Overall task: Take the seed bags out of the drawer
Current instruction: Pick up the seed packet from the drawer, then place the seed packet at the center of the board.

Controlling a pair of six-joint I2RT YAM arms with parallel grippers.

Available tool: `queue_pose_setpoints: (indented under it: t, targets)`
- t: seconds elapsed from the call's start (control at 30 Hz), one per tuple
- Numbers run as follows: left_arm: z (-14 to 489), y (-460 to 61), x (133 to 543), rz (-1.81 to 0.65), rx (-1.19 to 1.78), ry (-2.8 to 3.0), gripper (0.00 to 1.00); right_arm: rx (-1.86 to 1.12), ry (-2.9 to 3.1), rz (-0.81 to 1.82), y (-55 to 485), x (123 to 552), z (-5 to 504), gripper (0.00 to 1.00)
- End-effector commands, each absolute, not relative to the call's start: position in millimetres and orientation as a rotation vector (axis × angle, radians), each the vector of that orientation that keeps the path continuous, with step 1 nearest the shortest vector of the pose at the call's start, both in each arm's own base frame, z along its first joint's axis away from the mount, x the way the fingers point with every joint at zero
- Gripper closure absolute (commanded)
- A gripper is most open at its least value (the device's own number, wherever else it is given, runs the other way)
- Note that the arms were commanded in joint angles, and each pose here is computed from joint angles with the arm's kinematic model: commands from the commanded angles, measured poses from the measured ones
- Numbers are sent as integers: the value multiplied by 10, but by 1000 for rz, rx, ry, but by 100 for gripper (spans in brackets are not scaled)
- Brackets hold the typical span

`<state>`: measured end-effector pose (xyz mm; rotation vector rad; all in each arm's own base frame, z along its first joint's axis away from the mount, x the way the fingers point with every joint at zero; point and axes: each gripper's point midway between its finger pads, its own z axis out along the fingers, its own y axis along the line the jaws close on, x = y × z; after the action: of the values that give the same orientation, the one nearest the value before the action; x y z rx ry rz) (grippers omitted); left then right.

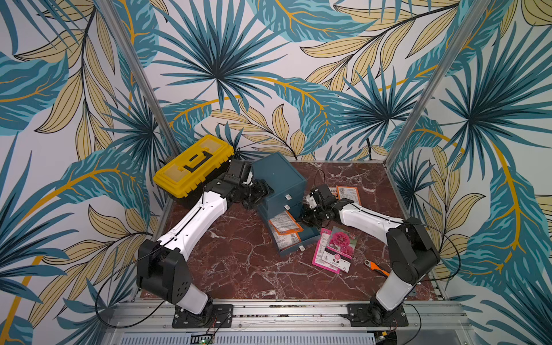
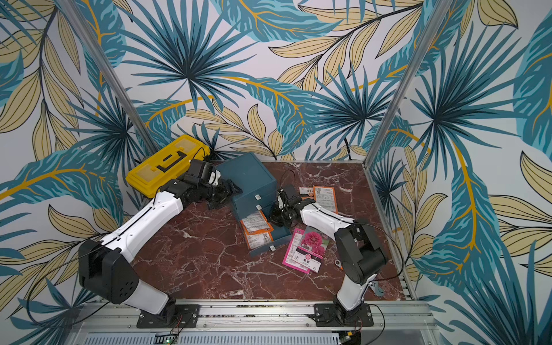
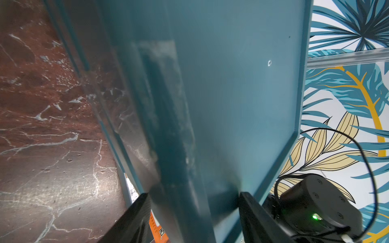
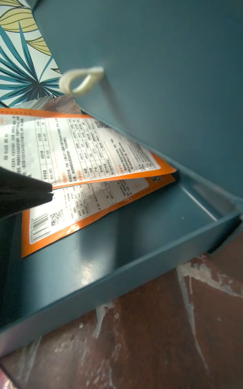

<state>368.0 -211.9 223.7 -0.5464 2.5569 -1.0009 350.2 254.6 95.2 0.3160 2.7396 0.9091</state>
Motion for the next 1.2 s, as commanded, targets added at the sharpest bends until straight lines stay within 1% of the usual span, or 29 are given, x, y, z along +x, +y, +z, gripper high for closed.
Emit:
queue_pose_setpoints:
  t: [0.0, 0.3, 0.5, 0.6, 0.8, 1.17]
  targets:
    - [2374, -2138, 3718, -1017, -531, 2518, 30, 257, 2769, 911, 2516, 3395, 1115, 100]
    - [2368, -2138, 3724, -1015, -532, 2518, 30, 242, 2800, 876, 2261, 3110, 1142, 100]
    - [2362, -2142, 3736, -1014, -533, 2520, 30, 272, 2747, 889, 2075, 2965, 1330, 100]
    - [2380, -2140, 3747, -1015, -534, 2513, 30, 310, 2723, 876, 1902, 2901, 1401, 100]
    - [2390, -2133, 3727, -1013, -532, 2512, 30, 419, 2668, 825, 1393, 2791, 1505, 100]
    - [2388, -2145, 3723, -1020, -521, 2514, 30, 601, 2560, 618, 660, 2560, 1641, 100]
